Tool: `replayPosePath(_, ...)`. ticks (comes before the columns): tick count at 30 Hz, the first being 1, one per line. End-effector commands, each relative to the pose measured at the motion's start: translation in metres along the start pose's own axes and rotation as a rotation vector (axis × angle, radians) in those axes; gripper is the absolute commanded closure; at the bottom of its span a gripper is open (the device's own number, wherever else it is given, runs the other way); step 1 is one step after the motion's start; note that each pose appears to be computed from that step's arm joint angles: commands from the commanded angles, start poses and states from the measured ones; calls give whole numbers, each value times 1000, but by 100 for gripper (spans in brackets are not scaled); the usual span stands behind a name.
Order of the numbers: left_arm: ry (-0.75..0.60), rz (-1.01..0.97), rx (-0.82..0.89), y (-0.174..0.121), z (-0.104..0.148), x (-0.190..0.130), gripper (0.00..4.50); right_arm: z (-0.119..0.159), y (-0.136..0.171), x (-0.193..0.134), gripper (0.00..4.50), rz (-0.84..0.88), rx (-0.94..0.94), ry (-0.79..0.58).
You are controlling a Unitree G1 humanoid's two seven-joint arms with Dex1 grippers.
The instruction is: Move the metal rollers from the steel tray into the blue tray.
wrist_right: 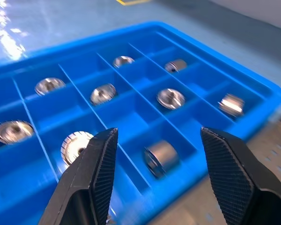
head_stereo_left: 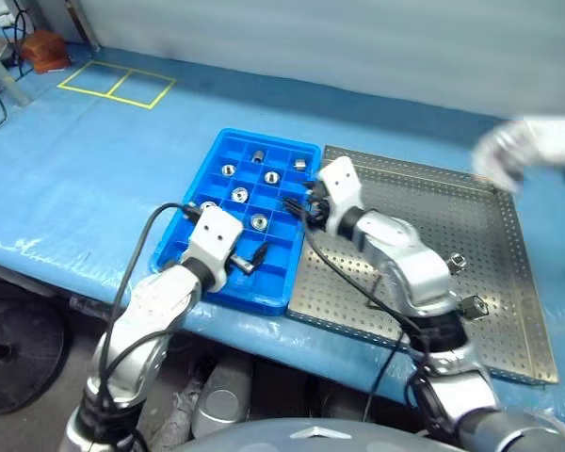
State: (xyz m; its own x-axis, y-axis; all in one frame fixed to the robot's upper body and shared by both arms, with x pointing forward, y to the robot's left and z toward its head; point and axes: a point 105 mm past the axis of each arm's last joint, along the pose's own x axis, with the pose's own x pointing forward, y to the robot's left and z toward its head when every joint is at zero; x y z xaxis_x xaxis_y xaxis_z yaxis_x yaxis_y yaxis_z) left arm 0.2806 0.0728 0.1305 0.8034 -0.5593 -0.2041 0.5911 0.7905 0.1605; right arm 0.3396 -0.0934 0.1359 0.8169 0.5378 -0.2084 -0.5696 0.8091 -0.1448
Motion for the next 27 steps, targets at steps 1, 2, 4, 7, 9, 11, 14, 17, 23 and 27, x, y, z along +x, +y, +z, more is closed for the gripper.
replayPosePath(1,-55,-92,22,-14,10,10,0,5,-13,-30,153,-88,-41,12)
replayPosePath(2,-59,-120,26,-18,11,12,0,-1,-17,-39,153,-121,-37,39)
replayPosePath(4,-70,-167,32,-25,12,17,0,-13,-27,-55,153,-188,-25,95)
replayPosePath(7,-98,-239,37,-35,16,23,0,-35,-45,-81,153,-325,-8,197)
replayPosePath(9,-115,-278,38,-40,19,26,0,-43,-52,-94,153,-385,-3,236)
replayPosePath(11,-133,-315,38,-45,22,28,0,-46,-55,-102,153,-415,8,257)
replayPosePath(14,-155,-365,46,-53,26,32,0,-53,-59,-112,153,-463,31,296)
replayPosePath(17,-163,-378,46,-56,26,35,0,-64,-65,-119,153,-509,67,338)
replayPosePath(23,-153,-378,48,-56,22,33,0,-81,-66,-120,153,-536,117,393)
replayPosePath(27,-138,-362,49,-53,18,32,0,-93,-69,-123,153,-561,139,444)
